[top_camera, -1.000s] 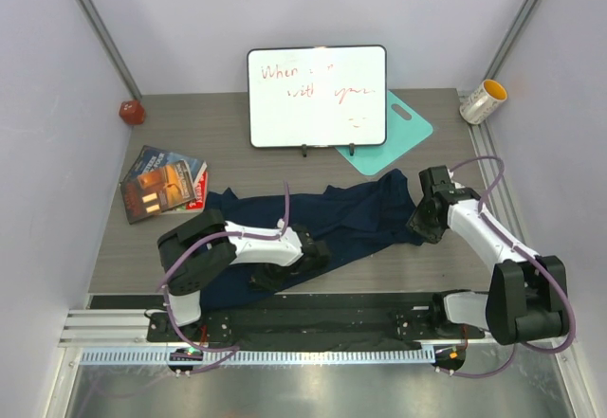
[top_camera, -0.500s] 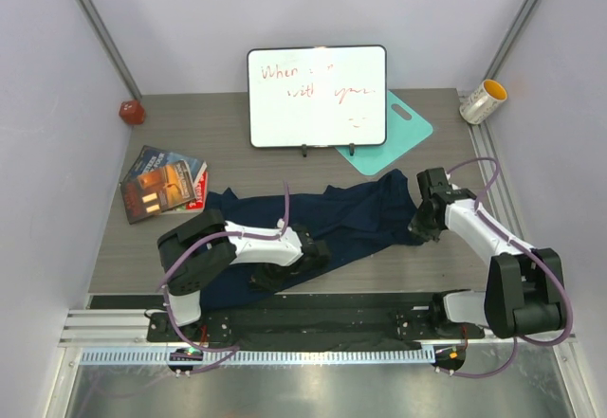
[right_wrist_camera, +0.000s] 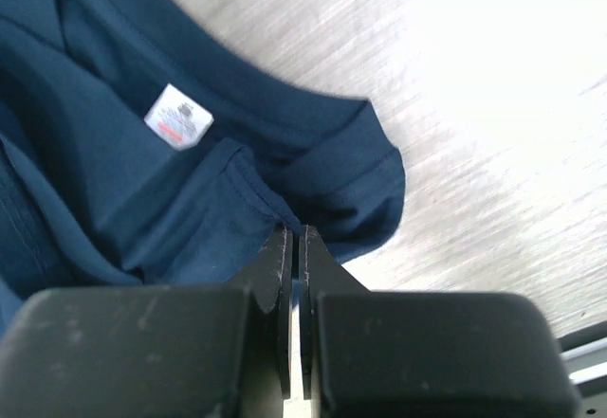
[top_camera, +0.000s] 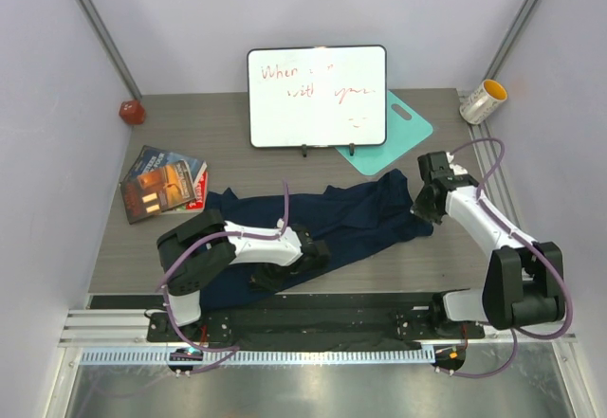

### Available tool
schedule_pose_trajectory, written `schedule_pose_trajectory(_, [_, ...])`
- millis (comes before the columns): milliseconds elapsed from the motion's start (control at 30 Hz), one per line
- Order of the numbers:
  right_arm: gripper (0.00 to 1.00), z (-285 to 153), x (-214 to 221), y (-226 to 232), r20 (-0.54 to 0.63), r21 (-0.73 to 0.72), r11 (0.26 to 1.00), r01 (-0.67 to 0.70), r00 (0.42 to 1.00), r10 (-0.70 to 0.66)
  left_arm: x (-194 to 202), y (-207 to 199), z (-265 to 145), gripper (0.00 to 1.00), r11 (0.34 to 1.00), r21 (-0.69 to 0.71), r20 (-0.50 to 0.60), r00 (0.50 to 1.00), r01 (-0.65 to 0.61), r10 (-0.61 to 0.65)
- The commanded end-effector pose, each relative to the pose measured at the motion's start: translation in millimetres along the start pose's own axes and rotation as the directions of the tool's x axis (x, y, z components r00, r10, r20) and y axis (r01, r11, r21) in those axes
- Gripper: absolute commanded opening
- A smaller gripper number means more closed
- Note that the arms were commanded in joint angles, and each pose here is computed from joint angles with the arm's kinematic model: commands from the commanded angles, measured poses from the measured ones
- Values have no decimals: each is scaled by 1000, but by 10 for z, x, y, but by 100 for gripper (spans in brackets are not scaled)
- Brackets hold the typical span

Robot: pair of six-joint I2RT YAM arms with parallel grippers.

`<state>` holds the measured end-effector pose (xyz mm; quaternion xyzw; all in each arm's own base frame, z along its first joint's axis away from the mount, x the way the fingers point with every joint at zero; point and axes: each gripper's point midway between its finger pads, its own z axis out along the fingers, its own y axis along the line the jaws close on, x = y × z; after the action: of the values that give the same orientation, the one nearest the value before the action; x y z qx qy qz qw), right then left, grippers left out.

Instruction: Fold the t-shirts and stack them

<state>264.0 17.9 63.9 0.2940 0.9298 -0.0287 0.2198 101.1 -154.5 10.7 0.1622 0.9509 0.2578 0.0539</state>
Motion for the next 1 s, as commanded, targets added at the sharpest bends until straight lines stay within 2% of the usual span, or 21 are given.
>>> schedule_pose_trajectory(0, [1,-20,-386,50,107,47,999,14,994,-19,-98,-357,61,14,987,134,18,995,90,-93])
schedule_pose_trajectory(233, [1,140,-672,320,116,42,998,39,992,-44,-65,-363,78,14,988,135,4,997,77,-78])
schedule_pose_trajectory(567, [1,399,-785,603,62,14,995,94,994,-95,-1,-359,117,13,988,136,-15,997,74,-72])
schedule_pose_trajectory(700, [22,409,-880,622,83,27,993,117,989,-119,-5,-377,119,13,989,136,-18,998,64,-62])
schedule_pose_trajectory(767, [28,406,-933,625,96,35,992,120,988,-123,-15,-390,113,13,988,138,-18,998,63,-61])
schedule_pose_trajectory(800, [36,402,-971,648,104,37,992,121,987,-124,-19,-393,120,13,989,136,-20,998,60,-58])
schedule_pose_trajectory(967, [39,334,-1061,678,121,37,992,121,985,-125,-23,-402,113,13,990,133,-23,998,56,-53])
